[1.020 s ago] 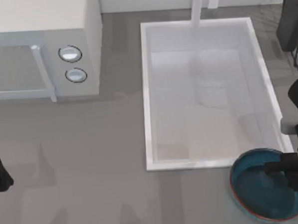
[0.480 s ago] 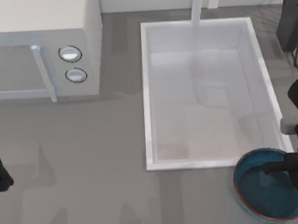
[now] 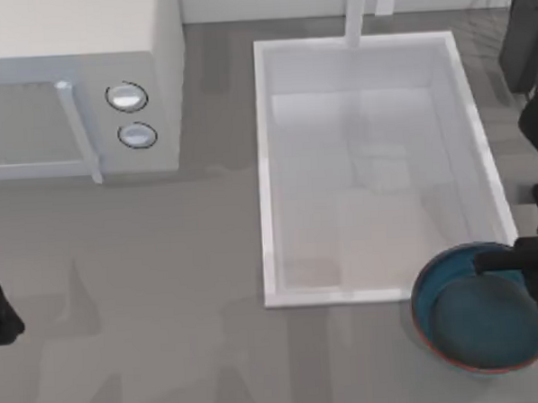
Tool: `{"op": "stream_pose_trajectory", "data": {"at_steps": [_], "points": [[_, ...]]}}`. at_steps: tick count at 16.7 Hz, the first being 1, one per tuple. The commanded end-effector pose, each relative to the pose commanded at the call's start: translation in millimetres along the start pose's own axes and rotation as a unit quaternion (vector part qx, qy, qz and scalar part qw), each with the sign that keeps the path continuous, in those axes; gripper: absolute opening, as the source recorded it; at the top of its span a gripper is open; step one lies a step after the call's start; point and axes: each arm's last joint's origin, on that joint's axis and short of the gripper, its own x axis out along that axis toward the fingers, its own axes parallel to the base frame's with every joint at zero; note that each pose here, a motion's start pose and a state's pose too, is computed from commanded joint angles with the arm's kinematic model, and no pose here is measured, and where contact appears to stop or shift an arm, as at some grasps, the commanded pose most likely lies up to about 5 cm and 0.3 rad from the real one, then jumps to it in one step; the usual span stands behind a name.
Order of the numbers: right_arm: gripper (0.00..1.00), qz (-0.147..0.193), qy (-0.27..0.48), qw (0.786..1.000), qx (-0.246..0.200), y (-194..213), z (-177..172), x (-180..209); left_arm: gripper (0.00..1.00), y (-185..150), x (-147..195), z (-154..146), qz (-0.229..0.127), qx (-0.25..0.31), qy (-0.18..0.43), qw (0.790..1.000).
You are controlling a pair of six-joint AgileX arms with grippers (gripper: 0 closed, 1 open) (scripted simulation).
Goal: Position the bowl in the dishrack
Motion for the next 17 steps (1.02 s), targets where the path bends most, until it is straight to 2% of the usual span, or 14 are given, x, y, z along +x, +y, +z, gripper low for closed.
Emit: {"op": "stream_pose_trajectory", "data": {"at_steps": [4, 10, 17], "points": [[0.0, -0.006, 0.018, 1.0, 0.001, 2, 6, -65, 1.0, 0, 0, 0, 0.0, 0.0, 0.0, 1.0], [0.0, -0.003, 0.007, 1.0, -0.001, -5, -12, -152, 1.0, 0, 0, 0, 0.0, 0.0, 0.0, 1.0], [0.0, -0.001, 0.003, 1.0, -0.003, -5, -15, -160, 1.0, 0, 0, 0, 0.0, 0.0, 0.0, 1.0]]}}
